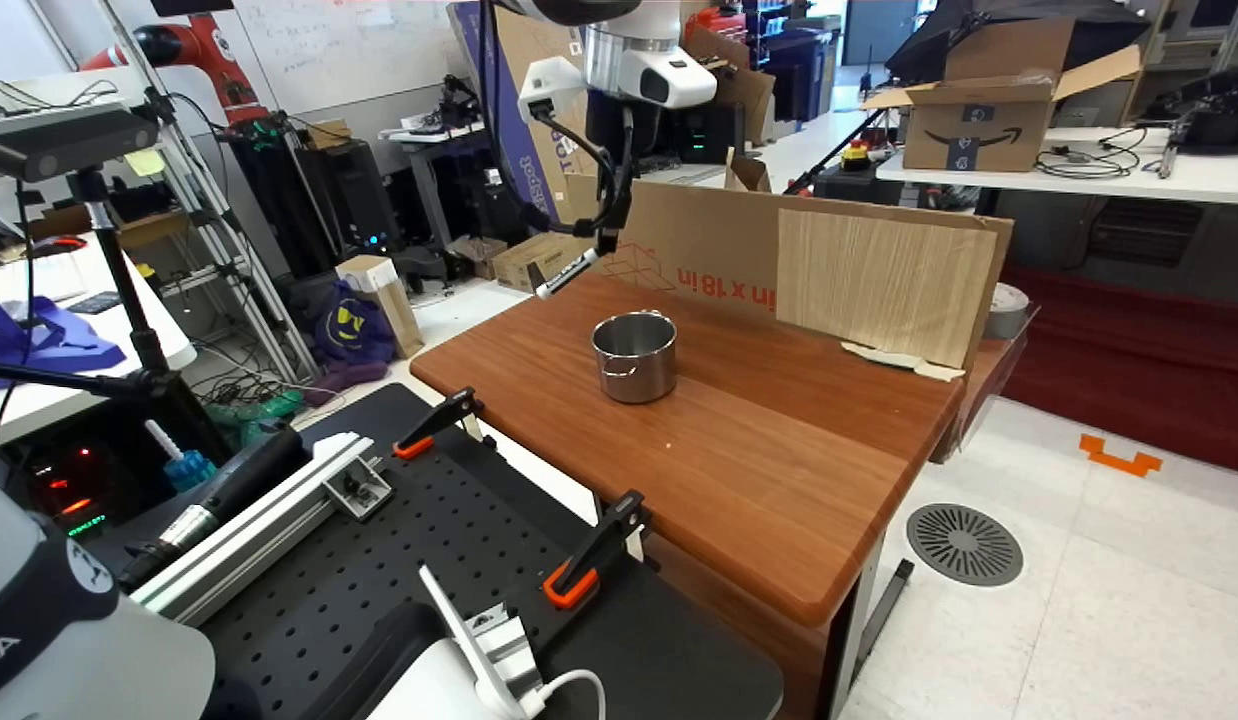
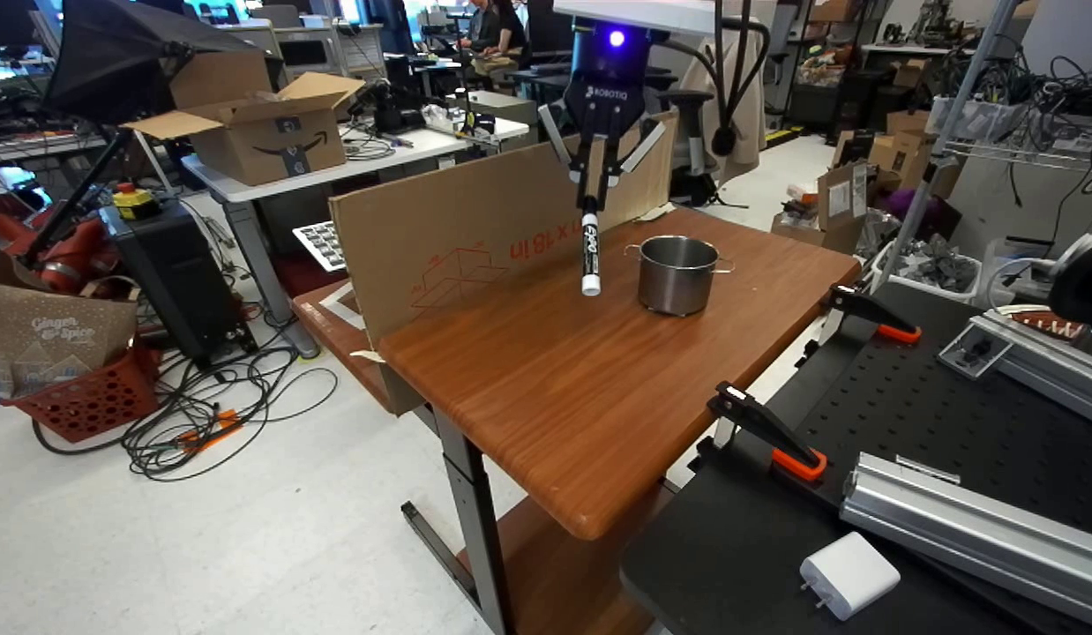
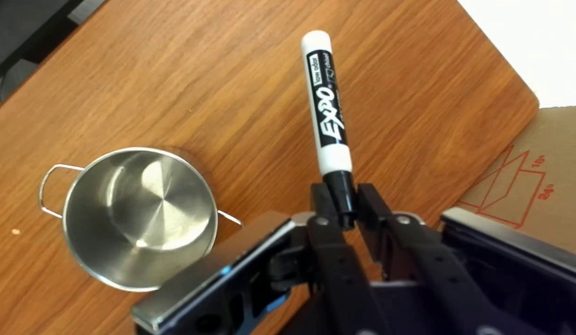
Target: Take the black marker out of the silver pot
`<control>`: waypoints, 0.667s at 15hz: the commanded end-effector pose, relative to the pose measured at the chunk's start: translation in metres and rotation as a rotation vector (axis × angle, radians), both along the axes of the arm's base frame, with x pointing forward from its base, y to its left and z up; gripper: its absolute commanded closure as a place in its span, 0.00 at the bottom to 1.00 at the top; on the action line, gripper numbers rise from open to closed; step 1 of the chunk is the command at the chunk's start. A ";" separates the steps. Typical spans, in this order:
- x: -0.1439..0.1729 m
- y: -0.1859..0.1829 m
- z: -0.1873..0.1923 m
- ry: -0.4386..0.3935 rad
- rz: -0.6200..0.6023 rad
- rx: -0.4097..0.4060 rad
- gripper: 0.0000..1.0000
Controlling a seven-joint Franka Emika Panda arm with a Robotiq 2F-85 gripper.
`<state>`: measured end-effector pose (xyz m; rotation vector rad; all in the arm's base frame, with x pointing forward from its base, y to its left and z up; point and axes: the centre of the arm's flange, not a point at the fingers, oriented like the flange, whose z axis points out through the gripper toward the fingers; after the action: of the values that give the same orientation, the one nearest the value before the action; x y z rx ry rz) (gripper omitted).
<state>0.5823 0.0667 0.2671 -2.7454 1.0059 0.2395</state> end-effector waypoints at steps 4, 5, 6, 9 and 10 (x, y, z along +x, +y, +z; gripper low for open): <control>0.034 0.022 -0.040 -0.015 -0.053 -0.023 0.95; 0.037 0.025 -0.046 -0.017 -0.055 -0.030 0.95; 0.040 0.028 -0.053 -0.014 -0.058 -0.039 0.95; 0.046 0.038 -0.071 -0.025 -0.060 -0.073 0.95; 0.048 0.041 -0.077 -0.024 -0.055 -0.085 0.95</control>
<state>0.6163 0.0987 0.2016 -2.7487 1.0866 0.2013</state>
